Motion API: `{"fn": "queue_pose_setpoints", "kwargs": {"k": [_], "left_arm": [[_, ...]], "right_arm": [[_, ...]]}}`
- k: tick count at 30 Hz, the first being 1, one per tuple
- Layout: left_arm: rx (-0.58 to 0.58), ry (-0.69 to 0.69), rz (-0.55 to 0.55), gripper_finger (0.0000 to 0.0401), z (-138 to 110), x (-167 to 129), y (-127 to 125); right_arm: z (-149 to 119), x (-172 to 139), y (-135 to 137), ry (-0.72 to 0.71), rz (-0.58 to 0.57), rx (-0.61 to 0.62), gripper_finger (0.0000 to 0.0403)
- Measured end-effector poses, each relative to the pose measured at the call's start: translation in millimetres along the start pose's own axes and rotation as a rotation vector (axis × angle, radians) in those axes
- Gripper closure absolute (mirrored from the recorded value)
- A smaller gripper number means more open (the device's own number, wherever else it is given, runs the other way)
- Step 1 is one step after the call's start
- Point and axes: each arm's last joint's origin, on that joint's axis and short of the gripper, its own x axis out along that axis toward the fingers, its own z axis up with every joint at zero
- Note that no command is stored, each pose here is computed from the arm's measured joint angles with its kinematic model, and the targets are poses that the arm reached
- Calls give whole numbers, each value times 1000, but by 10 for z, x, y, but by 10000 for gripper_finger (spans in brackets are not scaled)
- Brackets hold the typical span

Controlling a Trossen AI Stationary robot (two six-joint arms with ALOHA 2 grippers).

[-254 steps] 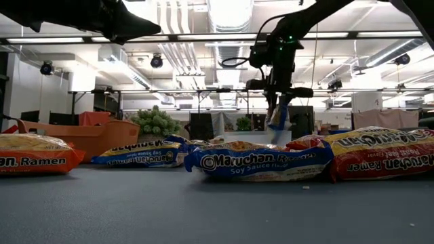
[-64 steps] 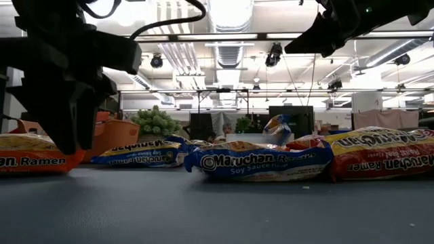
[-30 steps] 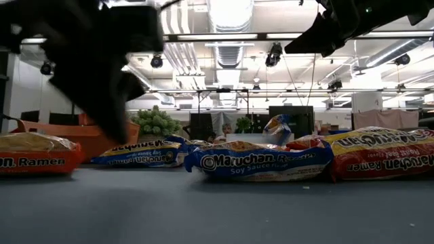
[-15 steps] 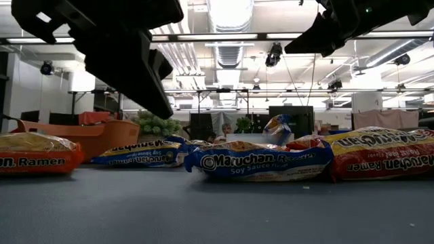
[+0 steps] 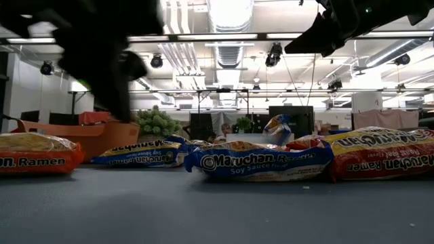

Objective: Sort Maruchan noodles
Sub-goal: Put the orange noodle pack into the orange bin

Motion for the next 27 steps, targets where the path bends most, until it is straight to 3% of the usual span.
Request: {"fn": "queue_pose_setpoints", "kwargs": {"k": [6,13,20,24,27], "left_arm": [[-28,292,153,346,-268,-233,111],[-27,325,176,360,-446,-108,116],[-78,195,122,362,-467,72,94],[-71,-34,-28,362,-202,48,-45],[-48,-116,-74,362,-48,-81,-95]], "right_arm": [[0,0,0,0,0,-6,371],[0,0,0,0,0,-8,371],[0,1,0,0,-1,-18,371],[1,0,-1,-1,-1,-17,371],[4,1,0,-4,-1,-16,371]]}}
